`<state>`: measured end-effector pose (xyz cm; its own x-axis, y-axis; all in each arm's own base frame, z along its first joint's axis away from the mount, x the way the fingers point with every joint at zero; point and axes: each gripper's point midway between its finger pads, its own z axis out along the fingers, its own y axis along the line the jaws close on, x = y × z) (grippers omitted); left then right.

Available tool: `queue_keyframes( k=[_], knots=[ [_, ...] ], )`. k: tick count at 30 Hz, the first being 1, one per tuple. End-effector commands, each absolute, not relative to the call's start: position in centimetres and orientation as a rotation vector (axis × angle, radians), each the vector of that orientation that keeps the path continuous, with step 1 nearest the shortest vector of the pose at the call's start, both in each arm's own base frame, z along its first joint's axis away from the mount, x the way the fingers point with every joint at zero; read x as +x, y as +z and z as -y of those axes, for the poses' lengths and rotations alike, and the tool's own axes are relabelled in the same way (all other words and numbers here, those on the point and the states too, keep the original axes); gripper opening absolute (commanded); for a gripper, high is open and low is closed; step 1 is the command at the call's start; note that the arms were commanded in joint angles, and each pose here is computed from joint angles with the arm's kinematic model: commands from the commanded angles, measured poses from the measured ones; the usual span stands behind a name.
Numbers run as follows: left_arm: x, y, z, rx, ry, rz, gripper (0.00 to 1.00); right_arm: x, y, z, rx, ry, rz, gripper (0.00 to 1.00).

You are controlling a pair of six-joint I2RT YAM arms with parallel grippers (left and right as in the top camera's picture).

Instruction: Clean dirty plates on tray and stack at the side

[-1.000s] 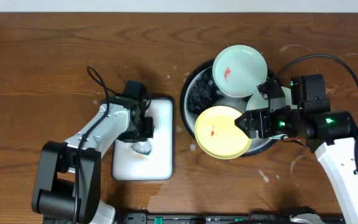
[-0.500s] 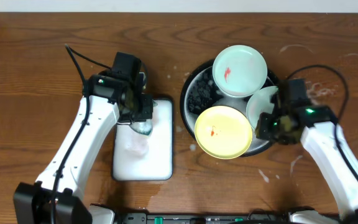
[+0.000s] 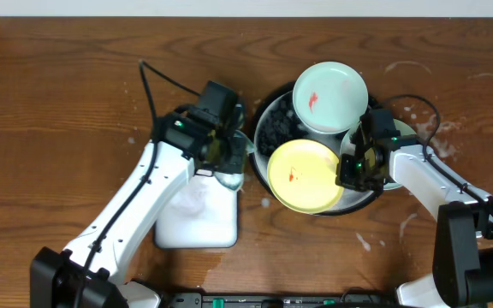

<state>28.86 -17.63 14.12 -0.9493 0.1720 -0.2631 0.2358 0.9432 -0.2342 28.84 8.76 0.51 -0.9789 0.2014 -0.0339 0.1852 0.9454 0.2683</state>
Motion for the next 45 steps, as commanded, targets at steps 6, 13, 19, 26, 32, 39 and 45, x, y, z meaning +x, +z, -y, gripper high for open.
queue_keyframes(
  k=[6,13,19,26,32,39,45],
  knots=[
    [29.8,14.4,20.0,0.27,-0.455,-2.814,0.08,31.0,0.1,-7.9,0.387,0.299,-2.948,0.01],
    [30.3,12.1,24.7,0.316,-0.595,-2.819,0.08,30.7,0.0,-8.4,0.332,0.288,-2.959,0.01],
    [29.9,7.0,30.4,0.356,-0.746,-2.875,0.09,30.6,0.0,-9.0,0.291,0.28,-2.963,0.01],
    [30.1,0.6,31.9,0.198,-0.75,-2.989,0.1,30.6,0.0,-9.1,0.288,0.281,-2.964,0.01],
    [30.6,-3.0,28.8,0.1,-0.535,-3.067,0.08,30.4,0.0,-9.0,0.283,0.278,-2.972,0.01],
    [35.1,0.1,21.4,-0.083,-0.07,-2.992,0.08,30.3,-0.1,-8.5,0.261,0.233,-2.975,0.01],
    [36.6,1.1,22.9,0.006,-0.097,-2.918,0.08,30.1,-0.2,-8.3,0.192,0.208,-2.985,0.01]
  ],
)
